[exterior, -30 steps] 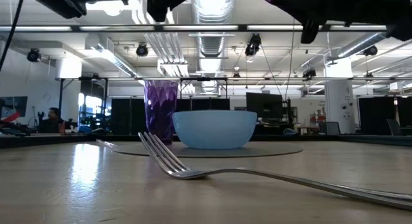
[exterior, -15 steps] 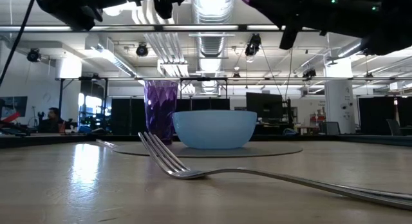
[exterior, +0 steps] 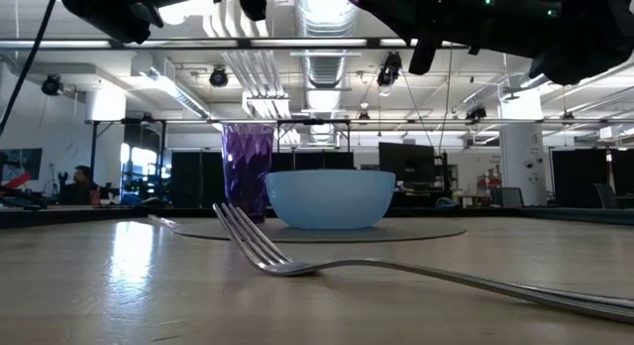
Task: Pick & Place Utensil
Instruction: Put the violet spoon into the blue bowl on the gray mat
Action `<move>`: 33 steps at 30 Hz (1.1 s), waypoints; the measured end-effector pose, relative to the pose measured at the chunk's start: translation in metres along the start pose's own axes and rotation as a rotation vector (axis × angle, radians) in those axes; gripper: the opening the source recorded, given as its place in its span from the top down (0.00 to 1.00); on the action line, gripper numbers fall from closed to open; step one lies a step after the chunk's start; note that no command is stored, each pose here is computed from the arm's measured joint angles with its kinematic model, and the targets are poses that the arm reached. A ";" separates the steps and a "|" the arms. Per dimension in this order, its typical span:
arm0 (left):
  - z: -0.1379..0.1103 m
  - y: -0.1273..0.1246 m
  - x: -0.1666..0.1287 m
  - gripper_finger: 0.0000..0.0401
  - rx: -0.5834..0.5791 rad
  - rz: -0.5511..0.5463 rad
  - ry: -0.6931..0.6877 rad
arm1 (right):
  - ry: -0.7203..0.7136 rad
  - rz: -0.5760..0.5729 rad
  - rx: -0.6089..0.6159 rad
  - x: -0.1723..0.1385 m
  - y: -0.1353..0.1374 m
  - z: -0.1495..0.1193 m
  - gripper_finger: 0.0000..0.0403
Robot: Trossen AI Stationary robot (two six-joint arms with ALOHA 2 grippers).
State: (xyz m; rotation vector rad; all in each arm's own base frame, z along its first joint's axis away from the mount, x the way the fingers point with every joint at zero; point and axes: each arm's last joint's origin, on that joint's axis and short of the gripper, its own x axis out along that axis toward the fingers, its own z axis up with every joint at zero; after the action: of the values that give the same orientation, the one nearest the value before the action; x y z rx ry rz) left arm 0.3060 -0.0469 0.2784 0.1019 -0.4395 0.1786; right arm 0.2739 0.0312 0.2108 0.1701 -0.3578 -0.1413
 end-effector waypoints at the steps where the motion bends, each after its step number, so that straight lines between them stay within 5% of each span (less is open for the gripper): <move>1: 0.000 0.000 0.000 0.60 0.005 0.000 0.000 | 0.003 0.002 0.001 0.000 0.000 -0.001 0.98; 12: 0.001 -0.001 0.002 0.97 0.032 -0.009 -0.002 | 0.013 0.012 0.002 0.001 0.000 -0.003 0.98; 26: -0.001 0.001 0.001 1.00 0.009 0.052 0.032 | 0.046 -0.015 -0.010 0.001 -0.001 -0.006 0.97; 33: -0.003 0.002 0.001 1.00 -0.016 0.086 0.053 | 0.095 -0.032 0.032 0.001 -0.004 -0.011 0.86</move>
State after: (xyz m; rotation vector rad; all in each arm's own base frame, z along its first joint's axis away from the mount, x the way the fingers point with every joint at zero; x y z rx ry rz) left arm 0.3081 -0.0446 0.2764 0.0625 -0.3930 0.2621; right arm 0.2784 0.0282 0.2000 0.2130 -0.2630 -0.1581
